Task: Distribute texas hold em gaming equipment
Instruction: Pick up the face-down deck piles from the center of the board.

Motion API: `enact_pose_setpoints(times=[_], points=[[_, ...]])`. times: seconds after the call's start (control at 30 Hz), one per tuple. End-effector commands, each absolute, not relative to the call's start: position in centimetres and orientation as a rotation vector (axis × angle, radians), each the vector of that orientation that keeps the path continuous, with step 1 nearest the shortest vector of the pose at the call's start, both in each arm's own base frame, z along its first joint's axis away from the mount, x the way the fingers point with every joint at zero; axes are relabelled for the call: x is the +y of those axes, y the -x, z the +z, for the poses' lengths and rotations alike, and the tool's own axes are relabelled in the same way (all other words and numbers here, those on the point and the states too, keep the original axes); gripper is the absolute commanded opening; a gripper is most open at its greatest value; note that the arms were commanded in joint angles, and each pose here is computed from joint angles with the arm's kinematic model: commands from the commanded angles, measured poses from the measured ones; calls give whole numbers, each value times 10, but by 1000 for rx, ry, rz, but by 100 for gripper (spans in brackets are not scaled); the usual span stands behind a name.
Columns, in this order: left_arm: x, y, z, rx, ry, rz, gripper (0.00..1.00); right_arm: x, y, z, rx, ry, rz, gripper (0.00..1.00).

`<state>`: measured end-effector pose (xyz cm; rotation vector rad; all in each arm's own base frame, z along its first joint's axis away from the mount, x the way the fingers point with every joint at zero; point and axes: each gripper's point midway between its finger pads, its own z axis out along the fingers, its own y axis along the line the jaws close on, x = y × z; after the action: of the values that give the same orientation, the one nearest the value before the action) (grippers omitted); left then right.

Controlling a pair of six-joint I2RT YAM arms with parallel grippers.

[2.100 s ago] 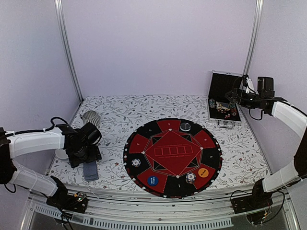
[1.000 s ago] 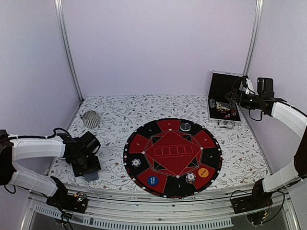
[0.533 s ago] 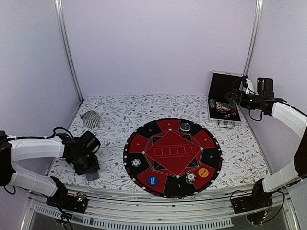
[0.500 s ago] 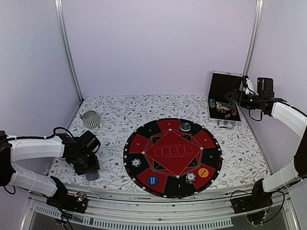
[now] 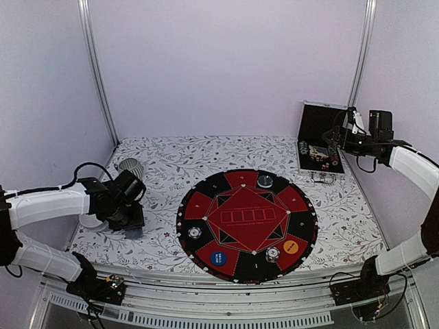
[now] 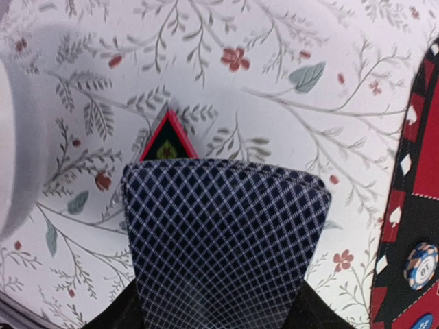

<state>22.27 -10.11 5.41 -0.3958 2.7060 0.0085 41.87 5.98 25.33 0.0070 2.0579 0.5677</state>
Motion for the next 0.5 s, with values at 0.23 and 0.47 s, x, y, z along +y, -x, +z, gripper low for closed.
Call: enact_pose_setpoints(times=[0.23,0.47], points=[[-140,-287,111,2529,-49,-1,43,68,-412,274,2010,16,623,90],[-161,-304,134,2469,-307,3,43,97,-411,263,2047,61,735,88]])
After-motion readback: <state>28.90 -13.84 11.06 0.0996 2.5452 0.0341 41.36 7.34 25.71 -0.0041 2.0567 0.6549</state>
